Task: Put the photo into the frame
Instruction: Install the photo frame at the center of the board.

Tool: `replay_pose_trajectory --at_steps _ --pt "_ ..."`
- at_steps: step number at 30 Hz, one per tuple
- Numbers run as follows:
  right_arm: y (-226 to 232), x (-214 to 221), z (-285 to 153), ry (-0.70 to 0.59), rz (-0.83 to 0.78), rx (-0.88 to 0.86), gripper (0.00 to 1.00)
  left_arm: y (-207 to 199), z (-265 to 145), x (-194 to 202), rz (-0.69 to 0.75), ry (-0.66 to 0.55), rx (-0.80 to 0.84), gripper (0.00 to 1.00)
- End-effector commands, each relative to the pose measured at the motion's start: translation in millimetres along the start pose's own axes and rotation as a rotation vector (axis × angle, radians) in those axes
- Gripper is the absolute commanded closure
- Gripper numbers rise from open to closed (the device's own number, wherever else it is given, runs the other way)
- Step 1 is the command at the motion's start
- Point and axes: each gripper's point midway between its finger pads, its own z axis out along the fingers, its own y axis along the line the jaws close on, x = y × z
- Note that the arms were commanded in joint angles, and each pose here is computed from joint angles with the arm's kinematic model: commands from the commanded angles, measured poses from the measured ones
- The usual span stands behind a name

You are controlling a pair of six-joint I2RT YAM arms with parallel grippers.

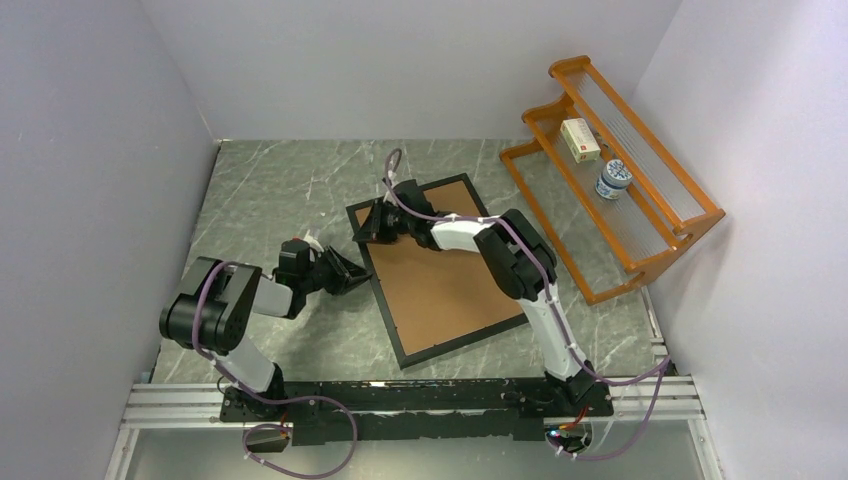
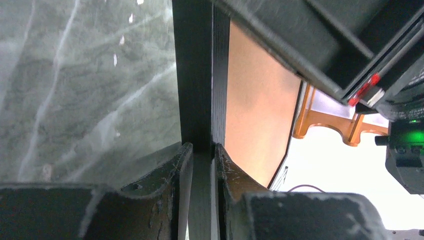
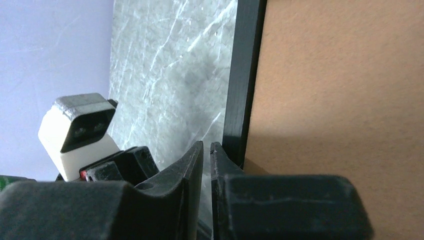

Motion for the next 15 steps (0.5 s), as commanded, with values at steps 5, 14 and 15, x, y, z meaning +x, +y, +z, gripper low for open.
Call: replay_pose_trajectory --at_steps 5,14,15 --pt "-47 -4 -10 0.022 0.02 0.084 0.84 84 -29 63 -0.085 0.179 -0.352 0.82" --pt "-47 14 -17 0.082 0.029 0.029 0.84 86 -27 64 -0.079 0.189 -0.361 0.82" --pt "-44 12 -18 0.079 0.03 0.019 0.84 86 -27 64 -0.079 0.19 -0.362 0.82"
